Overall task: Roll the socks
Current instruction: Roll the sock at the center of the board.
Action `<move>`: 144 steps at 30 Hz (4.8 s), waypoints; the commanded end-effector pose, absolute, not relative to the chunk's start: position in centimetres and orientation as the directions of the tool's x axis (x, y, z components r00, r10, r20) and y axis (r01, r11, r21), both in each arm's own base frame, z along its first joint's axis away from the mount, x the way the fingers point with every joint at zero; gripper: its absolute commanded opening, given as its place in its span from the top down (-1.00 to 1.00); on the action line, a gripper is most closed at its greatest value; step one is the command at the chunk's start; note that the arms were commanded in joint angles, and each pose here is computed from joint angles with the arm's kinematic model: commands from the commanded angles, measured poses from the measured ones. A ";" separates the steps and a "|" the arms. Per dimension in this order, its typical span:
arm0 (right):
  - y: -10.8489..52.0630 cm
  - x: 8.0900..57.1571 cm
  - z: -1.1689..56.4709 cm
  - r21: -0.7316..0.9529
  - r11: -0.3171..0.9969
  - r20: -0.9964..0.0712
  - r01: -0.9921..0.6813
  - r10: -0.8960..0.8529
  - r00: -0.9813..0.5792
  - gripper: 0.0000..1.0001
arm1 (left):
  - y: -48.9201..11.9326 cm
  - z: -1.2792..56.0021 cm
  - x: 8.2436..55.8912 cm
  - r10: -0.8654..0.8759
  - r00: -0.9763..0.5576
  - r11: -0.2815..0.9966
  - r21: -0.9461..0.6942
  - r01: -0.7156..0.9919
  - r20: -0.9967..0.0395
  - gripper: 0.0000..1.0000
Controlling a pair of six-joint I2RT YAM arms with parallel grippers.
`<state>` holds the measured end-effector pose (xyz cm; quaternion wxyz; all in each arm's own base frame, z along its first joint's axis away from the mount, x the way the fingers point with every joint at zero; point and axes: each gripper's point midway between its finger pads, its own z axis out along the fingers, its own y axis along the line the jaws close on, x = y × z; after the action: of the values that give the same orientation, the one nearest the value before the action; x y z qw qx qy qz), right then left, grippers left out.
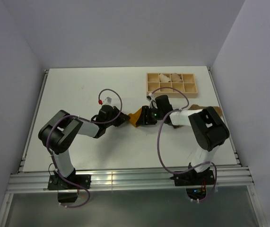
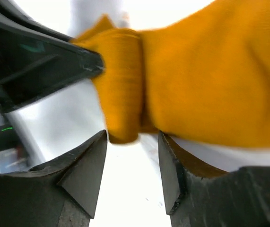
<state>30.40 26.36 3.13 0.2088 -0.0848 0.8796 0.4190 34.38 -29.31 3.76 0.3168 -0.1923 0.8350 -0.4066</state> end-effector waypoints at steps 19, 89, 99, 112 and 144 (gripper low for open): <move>29.0 31.4 8.2 -0.122 0.750 -0.799 -0.650 -0.462 -0.384 -0.27 | -28.8 4.3 34.2 -0.484 -0.754 0.726 -0.685 -0.063 -0.443 0.99; 27.3 29.6 -0.3 0.793 0.541 -0.352 -0.281 0.030 -0.936 0.85 | -28.6 6.5 34.3 -0.602 -0.710 0.593 -0.800 -0.091 -0.366 -0.39; 27.4 28.9 -1.5 0.838 0.515 -0.237 -0.182 0.044 -0.971 0.79 | -29.7 5.8 35.0 -0.590 -0.718 0.592 -0.802 -0.074 -0.369 -0.37; 27.4 28.8 -1.7 0.849 0.510 -0.197 -0.139 0.061 -0.979 0.76 | -30.3 4.7 35.0 -0.581 -0.725 0.608 -0.790 -0.083 -0.371 -0.27; 23.3 32.4 8.0 0.173 0.850 -0.755 -0.497 -0.210 -0.622 -0.29 | -29.9 4.3 34.7 -0.500 -0.741 0.711 -0.701 -0.055 -0.448 0.75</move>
<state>31.49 24.14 6.83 0.3434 -0.1406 0.8861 0.2778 34.61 -30.20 3.83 0.3103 -0.1748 0.8596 -0.3663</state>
